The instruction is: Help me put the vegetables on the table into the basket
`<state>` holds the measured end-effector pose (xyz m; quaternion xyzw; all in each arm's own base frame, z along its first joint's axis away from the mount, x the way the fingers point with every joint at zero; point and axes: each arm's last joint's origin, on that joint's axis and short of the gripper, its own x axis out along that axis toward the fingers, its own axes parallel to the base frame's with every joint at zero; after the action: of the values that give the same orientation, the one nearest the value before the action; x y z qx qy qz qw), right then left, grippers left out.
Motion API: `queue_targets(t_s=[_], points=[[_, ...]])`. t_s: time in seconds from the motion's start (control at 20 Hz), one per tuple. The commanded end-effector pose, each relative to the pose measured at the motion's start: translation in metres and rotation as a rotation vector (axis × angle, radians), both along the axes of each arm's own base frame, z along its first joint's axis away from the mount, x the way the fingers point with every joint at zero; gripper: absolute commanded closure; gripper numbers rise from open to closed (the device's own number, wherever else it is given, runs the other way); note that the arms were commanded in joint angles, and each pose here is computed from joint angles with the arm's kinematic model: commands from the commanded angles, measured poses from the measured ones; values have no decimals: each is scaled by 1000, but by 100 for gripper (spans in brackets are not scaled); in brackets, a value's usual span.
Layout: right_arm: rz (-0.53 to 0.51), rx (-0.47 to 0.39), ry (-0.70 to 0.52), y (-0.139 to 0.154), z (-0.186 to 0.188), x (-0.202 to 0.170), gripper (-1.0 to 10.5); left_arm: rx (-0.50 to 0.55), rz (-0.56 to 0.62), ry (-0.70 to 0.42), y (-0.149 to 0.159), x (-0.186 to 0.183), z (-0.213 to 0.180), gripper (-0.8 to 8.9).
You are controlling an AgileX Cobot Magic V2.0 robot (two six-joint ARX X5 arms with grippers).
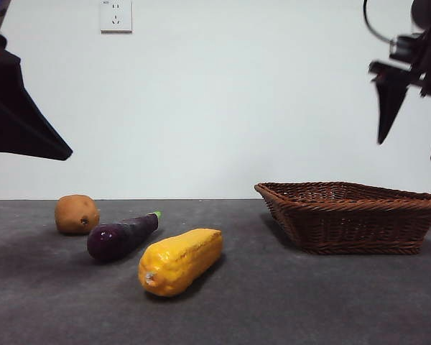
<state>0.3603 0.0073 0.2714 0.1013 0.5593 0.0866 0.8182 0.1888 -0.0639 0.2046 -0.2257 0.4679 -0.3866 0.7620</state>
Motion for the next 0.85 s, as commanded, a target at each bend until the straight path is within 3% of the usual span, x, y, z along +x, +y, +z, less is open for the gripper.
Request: queue_targets(t_s=[0.05, 0.5, 0.55, 0.8, 0.85], points=[[25, -14, 27, 0, -14, 16, 345, 3, -26, 5, -5, -2, 0, 817], [38, -18, 77, 0, -70, 61, 355, 41, -29, 2, -11, -4, -1, 814], [43, -20, 82, 0, -75, 62, 415, 41, -29, 2, -11, -4, -1, 814], [67, -21, 109, 0, -88, 65, 969, 40, -26, 6, -11, -4, -1, 814], [72, -15, 110, 0, -88, 65, 957, 41, -23, 8, -11, -4, -1, 814]])
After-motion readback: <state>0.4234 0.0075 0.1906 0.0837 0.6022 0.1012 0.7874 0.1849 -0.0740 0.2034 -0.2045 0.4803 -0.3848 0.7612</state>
